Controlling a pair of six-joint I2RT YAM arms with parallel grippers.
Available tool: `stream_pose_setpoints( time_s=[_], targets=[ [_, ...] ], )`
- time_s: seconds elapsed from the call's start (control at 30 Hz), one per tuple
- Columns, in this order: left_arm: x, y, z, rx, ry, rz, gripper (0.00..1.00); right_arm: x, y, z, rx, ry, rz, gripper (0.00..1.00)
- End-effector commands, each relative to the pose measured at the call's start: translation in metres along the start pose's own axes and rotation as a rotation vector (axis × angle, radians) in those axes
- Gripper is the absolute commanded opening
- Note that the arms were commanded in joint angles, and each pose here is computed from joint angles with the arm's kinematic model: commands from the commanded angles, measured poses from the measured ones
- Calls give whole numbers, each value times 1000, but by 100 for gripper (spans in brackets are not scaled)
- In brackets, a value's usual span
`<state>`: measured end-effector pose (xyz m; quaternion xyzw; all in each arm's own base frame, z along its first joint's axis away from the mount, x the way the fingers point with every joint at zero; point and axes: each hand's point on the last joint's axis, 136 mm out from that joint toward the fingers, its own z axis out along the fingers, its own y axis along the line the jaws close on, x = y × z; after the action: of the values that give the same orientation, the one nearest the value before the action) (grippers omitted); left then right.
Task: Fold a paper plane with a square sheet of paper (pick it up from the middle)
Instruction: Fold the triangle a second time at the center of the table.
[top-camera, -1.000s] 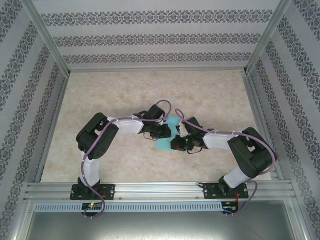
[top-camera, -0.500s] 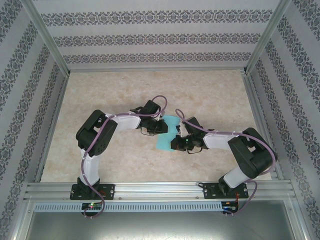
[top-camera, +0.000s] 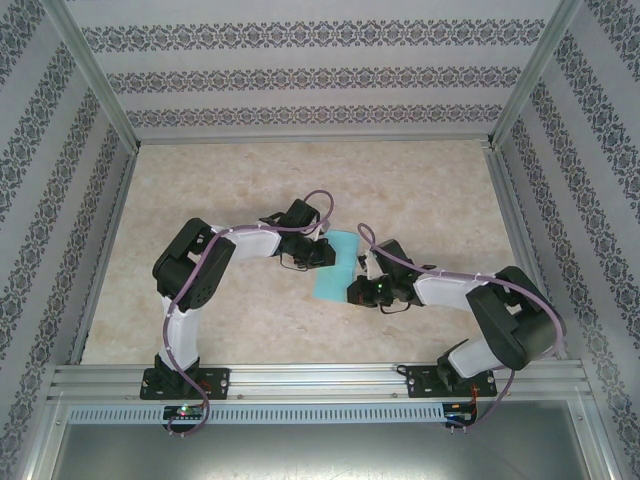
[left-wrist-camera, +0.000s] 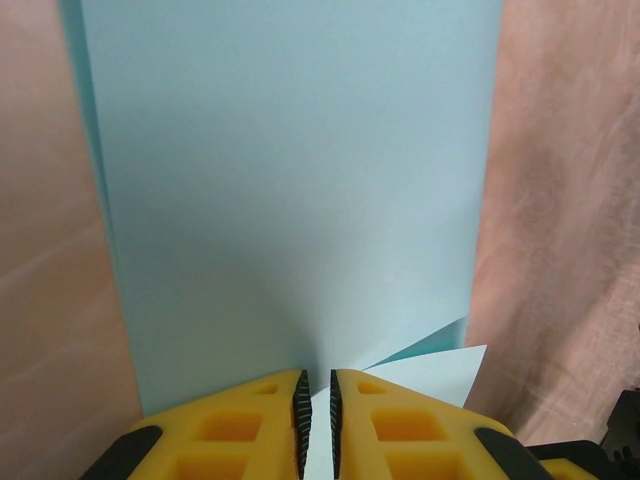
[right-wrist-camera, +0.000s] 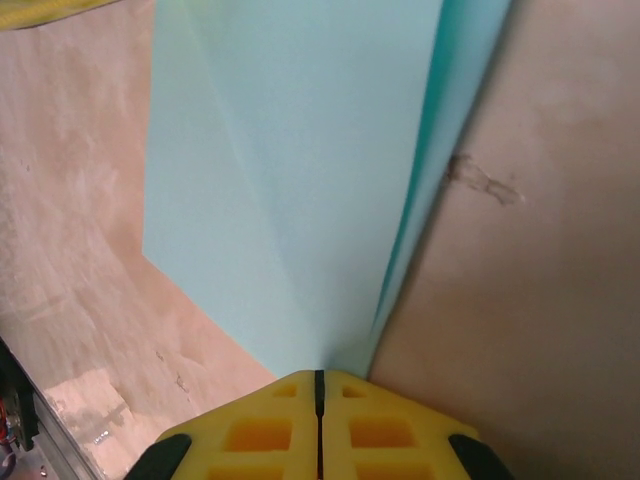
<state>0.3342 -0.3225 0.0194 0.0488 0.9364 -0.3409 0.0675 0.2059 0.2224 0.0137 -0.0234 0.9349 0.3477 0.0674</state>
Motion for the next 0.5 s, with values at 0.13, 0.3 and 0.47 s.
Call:
stream_pose_setpoints(
  time_s=[0.13, 0.3, 0.47],
  targets=[
    [2, 54, 15, -147, 4, -33, 19, 19, -10, -17, 38, 65, 99, 7],
    [4, 53, 15, -137, 9, -31, 20, -17, 19, -30, -51, -4, 84, 7],
    [5, 52, 14, -135, 8, -27, 20, -43, 29, -25, -62, -26, 71, 7]
  ],
)
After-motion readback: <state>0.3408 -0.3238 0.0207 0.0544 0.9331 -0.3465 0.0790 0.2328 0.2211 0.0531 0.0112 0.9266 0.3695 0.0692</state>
